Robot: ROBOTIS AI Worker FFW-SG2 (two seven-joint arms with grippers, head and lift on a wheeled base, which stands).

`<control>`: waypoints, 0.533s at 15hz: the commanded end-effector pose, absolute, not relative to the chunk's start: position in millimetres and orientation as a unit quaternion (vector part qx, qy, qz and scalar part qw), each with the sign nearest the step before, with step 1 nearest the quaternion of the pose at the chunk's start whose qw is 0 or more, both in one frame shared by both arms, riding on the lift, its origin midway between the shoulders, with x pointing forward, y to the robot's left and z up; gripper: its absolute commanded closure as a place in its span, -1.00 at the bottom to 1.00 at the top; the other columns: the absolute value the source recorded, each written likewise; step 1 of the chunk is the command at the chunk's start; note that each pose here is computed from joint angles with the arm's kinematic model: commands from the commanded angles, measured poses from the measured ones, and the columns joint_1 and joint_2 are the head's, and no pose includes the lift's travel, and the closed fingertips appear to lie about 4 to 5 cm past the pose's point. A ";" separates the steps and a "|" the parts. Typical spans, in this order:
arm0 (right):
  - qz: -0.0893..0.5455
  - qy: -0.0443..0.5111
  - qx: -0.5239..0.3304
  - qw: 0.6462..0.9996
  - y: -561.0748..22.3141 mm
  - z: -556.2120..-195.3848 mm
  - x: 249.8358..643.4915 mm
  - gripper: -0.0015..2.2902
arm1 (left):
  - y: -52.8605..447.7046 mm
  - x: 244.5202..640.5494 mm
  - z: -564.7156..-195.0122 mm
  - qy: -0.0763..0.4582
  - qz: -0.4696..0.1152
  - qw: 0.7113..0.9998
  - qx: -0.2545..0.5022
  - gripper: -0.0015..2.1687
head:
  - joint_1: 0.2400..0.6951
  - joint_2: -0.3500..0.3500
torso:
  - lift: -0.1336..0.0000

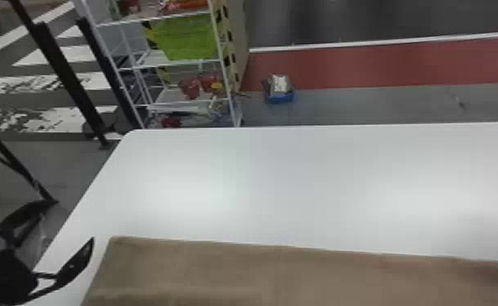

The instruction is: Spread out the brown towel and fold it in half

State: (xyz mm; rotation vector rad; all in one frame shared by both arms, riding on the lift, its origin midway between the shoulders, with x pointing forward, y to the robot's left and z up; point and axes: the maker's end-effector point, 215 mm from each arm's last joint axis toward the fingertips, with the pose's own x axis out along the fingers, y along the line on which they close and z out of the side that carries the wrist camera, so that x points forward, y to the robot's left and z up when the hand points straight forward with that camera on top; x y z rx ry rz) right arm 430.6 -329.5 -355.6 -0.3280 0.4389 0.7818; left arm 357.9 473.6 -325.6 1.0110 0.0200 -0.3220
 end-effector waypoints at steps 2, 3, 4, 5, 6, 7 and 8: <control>0.378 0.210 -0.160 0.887 -327.6 -355.4 431.2 -0.82 | 473.1 358.1 -325.3 0.009 -0.154 0.862 0.482 -0.93 | 1.00 0.59 | -1.00; 0.378 0.211 -0.159 0.887 -327.8 -356.0 431.1 -0.82 | 471.8 357.7 -325.6 0.007 -0.155 0.862 0.483 -0.93 | 1.00 0.59 | -1.00; 0.378 0.213 -0.160 0.887 -327.6 -357.3 430.5 -0.82 | 472.1 357.8 -325.2 0.007 -0.155 0.861 0.484 -0.93 | 1.00 0.59 | -1.00; 0.379 0.210 -0.165 0.886 -327.4 -356.1 431.4 -0.82 | 471.8 357.7 -325.6 0.007 -0.155 0.862 0.483 -0.93 | 1.00 0.59 | -1.00; 0.379 0.210 -0.164 0.886 -327.4 -356.5 431.3 -0.82 | 471.8 357.7 -325.6 0.007 -0.155 0.862 0.483 -0.93 | 1.00 0.59 | -1.00; 0.379 0.210 -0.164 0.886 -327.4 -356.5 431.3 -0.82 | 471.8 357.7 -325.6 0.007 -0.155 0.862 0.483 -0.93 | 1.00 0.59 | -1.00; 0.380 0.209 -0.165 0.886 -326.5 -356.1 431.4 -0.82 | 471.8 357.7 -325.6 0.007 -0.155 0.862 0.483 -0.93 | 1.00 0.59 | -1.00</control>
